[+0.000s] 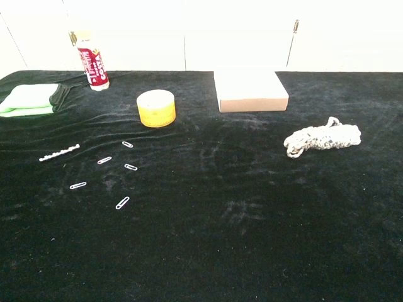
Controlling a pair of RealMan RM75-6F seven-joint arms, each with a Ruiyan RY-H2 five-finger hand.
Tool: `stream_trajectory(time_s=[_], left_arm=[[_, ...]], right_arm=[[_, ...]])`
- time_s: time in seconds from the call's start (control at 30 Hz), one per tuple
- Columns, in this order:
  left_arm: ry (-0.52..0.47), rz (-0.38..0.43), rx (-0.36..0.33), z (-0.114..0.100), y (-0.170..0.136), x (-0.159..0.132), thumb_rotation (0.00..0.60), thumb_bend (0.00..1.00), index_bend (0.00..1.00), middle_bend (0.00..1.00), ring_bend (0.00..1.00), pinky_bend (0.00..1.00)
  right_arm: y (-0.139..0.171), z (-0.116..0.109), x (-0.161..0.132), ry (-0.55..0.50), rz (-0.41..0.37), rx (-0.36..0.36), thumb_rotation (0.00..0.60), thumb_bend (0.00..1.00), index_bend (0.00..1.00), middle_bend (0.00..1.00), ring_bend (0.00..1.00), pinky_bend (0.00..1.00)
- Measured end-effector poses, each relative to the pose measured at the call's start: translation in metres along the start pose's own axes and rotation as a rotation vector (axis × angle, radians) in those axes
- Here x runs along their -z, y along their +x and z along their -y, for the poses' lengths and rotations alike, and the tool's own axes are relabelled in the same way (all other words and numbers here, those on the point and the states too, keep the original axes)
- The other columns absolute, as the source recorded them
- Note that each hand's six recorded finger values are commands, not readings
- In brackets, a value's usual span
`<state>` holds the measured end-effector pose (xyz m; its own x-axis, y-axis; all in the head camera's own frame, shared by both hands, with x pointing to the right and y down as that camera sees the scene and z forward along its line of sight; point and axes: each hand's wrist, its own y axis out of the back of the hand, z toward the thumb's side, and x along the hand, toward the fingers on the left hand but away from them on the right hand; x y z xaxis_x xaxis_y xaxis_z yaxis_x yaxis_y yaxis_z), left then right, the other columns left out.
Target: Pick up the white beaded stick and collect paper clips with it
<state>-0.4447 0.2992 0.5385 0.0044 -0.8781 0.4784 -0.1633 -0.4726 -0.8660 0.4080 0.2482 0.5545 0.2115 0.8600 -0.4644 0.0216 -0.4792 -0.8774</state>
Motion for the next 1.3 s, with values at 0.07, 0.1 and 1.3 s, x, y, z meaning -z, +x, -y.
stream_trajectory(time_s=[0.07,0.1,1.3], left_arm=[[-0.002,0.003,0.007,0.001,0.000,0.000,0.600,0.27,0.00,0.07,0.02,0.00],[-0.002,0.005,0.011,0.002,0.000,-0.001,0.600,0.27,0.00,0.07,0.02,0.00],[-0.197,-0.163,0.041,0.069,0.191,-0.031,0.600,0.34,0.37,1.00,1.00,1.00]], right_arm=[[0.000,0.000,-0.001,0.001,0.000,0.002,0.600,0.18,0.00,0.00,0.00,0.00],[0.000,-0.001,0.000,0.001,0.001,0.006,0.600,0.18,0.00,0.00,0.00,0.00],[-0.022,-0.024,0.030,-0.099,0.054,0.059,0.600,0.18,0.00,0.00,0.00,0.00]])
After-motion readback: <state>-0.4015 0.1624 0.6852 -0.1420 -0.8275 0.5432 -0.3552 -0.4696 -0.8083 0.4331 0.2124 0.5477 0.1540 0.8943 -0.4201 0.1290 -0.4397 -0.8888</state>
